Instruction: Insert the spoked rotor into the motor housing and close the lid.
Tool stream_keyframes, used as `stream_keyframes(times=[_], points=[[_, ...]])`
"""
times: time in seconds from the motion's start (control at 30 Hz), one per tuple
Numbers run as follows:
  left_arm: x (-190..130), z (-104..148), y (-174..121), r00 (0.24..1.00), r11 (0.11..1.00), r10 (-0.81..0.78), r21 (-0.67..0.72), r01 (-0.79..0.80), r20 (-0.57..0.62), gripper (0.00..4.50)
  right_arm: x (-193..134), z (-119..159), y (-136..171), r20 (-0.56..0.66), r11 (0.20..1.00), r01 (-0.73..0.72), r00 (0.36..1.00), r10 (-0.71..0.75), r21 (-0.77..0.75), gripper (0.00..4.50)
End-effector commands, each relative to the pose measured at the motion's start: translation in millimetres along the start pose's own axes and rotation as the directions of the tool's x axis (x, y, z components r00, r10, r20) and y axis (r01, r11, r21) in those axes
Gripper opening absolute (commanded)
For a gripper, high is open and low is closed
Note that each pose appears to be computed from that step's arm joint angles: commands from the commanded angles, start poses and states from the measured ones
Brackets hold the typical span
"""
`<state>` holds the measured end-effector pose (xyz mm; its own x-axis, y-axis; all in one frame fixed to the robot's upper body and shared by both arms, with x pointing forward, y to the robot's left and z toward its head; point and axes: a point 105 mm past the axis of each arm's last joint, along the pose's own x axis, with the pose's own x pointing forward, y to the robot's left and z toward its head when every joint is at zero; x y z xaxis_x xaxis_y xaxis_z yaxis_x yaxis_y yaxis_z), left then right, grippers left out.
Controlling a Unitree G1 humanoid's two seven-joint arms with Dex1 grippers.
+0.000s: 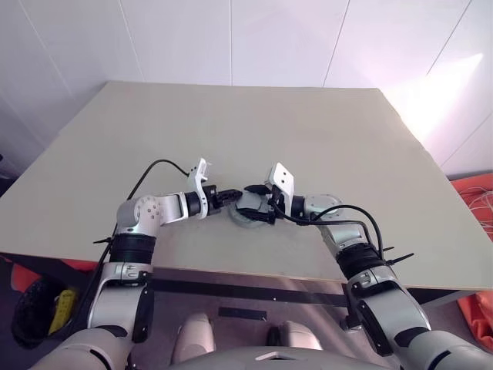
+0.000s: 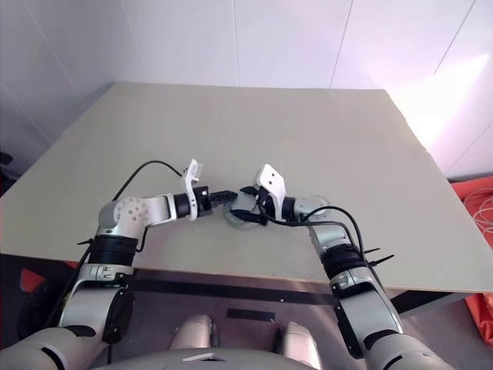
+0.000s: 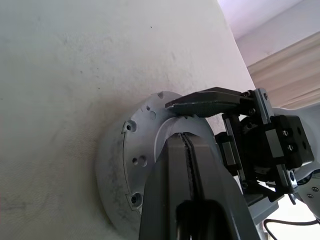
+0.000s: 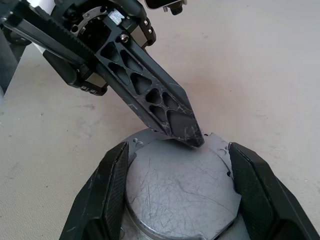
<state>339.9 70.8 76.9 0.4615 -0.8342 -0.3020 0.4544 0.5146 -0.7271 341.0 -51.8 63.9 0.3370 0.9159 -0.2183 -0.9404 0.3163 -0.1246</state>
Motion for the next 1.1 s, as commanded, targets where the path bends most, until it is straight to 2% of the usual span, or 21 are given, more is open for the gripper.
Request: stream_keyframes(times=[0.03, 0.33, 0.47, 0.63, 0.87, 1.1], points=[[4.5, -20.1, 7.2, 0.991, 0.999, 0.051, -0.007, -0.052, -0.125, 0.02, -2.1, 4.1, -4.2, 0.0, 1.0, 0.021, 1.0, -0.021, -0.016, 3.08], [0.1, -18.6, 8.2, 0.991, 0.999, 0.039, -0.02, -0.042, -0.13, 0.02, -3.7, 7.1, -4.7, 0.016, 1.0, 0.019, 1.0, -0.019, 0.021, 3.08], [-0.3, -17.8, 9.3, 0.991, 0.999, 0.044, -0.021, -0.047, -0.125, 0.0, -5.1, 7.5, -3.4, 0.011, 1.0, 0.005, 1.0, -0.006, 0.026, 4.44], [-1.5, -16.5, 10.8, 0.992, 0.998, 0.049, -0.022, -0.052, -0.119, 0.0, -4.0, 15.8, -9.3, 0.049, 0.999, 0.052, 0.997, -0.052, 0.01, 4.48], [-2.0, -15.2, 10.1, 0.992, 0.999, 0.043, -0.024, -0.047, -0.119, 0.0, -12.9, 60.0, -23.9, 0.237, 0.989, 0.08, 0.966, -0.107, 0.122, 4.48], [-0.2, -14.8, 8.0, 0.992, 0.999, 0.031, -0.023, -0.035, -0.125, 0.0, -34.9, 44.0, -40.7, 0.097, 0.981, 0.185, 0.977, -0.191, 0.067, 4.48]])
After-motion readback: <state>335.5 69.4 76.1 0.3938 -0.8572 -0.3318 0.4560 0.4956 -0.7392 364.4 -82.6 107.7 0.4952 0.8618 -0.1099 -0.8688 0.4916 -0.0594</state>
